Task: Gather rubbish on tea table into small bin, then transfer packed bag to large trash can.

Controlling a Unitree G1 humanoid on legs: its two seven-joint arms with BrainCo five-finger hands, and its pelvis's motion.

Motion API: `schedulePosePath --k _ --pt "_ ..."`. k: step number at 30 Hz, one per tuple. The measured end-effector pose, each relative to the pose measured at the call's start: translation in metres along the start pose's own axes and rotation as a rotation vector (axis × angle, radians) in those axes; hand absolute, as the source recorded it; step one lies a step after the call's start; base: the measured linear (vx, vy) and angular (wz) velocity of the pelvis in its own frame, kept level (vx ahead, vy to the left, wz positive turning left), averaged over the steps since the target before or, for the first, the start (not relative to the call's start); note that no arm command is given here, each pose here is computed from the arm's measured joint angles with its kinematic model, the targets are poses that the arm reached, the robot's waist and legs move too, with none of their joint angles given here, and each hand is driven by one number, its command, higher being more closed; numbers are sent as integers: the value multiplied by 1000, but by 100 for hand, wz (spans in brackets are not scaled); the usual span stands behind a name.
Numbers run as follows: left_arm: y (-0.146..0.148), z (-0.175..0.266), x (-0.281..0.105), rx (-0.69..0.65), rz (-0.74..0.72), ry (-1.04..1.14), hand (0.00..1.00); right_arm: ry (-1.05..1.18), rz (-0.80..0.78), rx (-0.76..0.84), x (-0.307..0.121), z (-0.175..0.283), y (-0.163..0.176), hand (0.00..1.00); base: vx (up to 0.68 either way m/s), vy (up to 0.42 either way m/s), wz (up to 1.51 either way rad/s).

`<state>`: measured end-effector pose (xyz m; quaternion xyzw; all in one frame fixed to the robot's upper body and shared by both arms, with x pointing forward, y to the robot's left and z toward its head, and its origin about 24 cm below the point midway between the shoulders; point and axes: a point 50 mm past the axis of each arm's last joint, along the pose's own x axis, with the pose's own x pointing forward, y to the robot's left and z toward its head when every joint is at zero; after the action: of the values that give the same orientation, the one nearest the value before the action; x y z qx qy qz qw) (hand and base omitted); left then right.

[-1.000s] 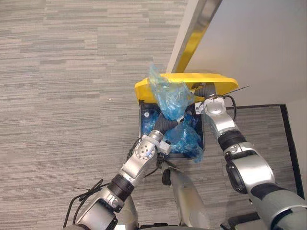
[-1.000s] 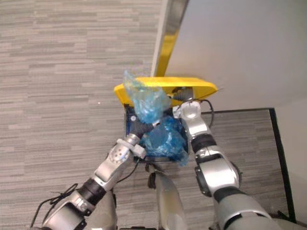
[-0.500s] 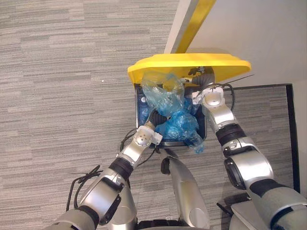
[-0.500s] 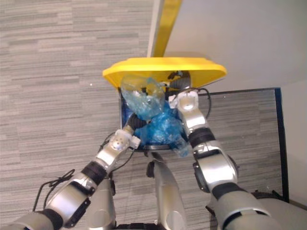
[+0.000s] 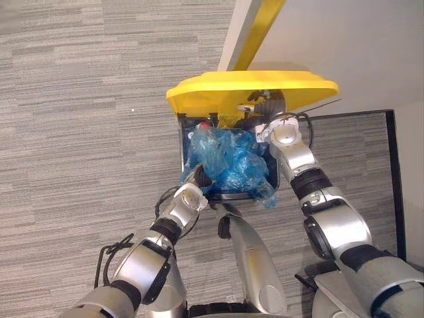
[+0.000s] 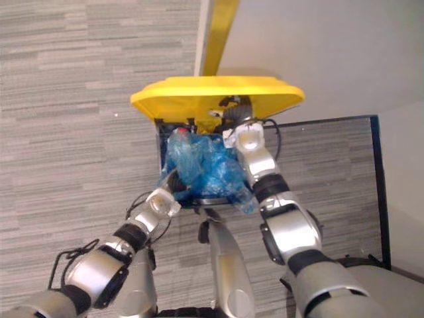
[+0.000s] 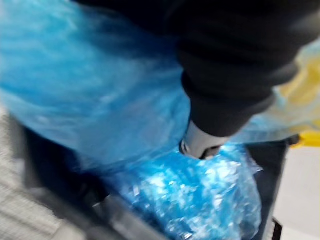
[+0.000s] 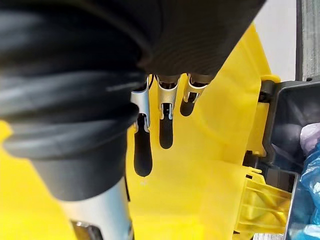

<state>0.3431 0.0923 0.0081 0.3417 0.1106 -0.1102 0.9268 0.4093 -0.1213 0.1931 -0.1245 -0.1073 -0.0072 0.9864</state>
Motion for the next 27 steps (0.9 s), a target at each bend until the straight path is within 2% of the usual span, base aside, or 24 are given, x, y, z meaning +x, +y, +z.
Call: schedulePosePath --k 5,14,20,24,27 --pt "2 -12 -7 -39 19 11 0 13 10 -10 -2 -6 1 0 -1 -6 5" --pt "24 -39 -47 -428 168 -66 0 123 -23 -26 -37 -64 -20 0 4 -6 11" --pt "23 -87 -80 -622 245 49 0 294 -50 -33 -82 -123 -32 0 25 16 14" --pt "26 -118 -99 -670 278 139 0 337 -39 -26 -93 -136 -27 0 -14 8 11" --pt "12 -155 -120 -700 274 291 0 388 -22 3 -108 -150 -17 0 -51 9 5"
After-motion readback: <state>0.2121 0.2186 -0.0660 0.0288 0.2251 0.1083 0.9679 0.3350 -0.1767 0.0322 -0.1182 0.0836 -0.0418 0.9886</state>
